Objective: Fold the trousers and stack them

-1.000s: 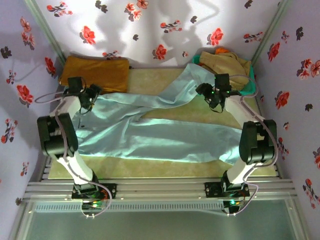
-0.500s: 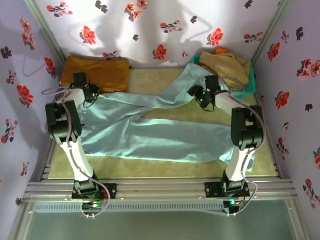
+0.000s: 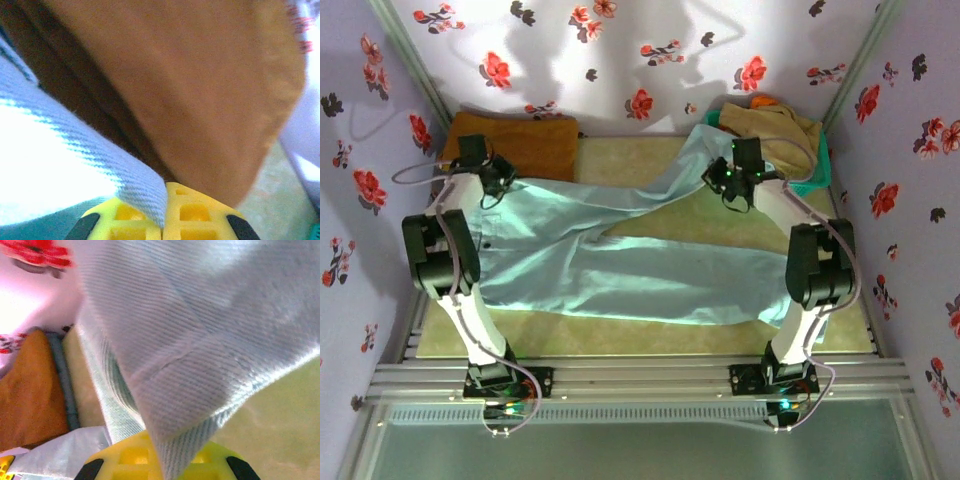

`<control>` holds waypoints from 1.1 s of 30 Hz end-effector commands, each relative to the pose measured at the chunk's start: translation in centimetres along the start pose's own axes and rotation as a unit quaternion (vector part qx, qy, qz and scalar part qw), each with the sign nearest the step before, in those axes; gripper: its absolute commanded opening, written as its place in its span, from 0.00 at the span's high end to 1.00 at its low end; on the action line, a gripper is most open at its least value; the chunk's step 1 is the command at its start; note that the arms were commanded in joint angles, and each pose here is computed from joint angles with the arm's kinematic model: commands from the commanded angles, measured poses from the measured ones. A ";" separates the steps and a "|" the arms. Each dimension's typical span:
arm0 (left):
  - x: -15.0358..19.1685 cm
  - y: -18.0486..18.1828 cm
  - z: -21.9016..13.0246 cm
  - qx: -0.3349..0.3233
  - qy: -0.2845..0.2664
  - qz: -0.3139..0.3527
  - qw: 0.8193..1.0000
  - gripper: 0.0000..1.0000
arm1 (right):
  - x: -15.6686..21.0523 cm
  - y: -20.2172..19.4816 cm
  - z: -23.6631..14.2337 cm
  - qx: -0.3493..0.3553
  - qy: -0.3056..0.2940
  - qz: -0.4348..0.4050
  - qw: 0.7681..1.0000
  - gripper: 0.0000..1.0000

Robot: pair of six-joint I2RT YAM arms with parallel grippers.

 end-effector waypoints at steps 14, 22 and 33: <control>-2.5 -8.1 -15.6 0.127 -0.054 0.079 0.987 1.00 | -5.8 5.3 -13.4 -0.067 -0.140 -0.041 0.987 1.00; -0.8 -6.3 -19.8 0.128 -0.085 0.072 0.985 1.00 | -3.9 5.0 -15.9 -0.077 -0.142 -0.041 0.986 1.00; 6.5 -1.0 -29.4 0.130 -0.108 0.088 0.982 1.00 | 4.6 3.8 -26.7 -0.067 -0.179 -0.087 0.978 1.00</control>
Point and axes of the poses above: each hand's point on the last joint's axis, 136 mm out from that joint toward the fingers, its own z axis out along the fingers, its own y axis along the line the jaws close on, x = y × z, the point moved 4 cm from there along -z, back along the fingers, and after that the axes turned 4 degrees about -z, right-handed, at the moved point
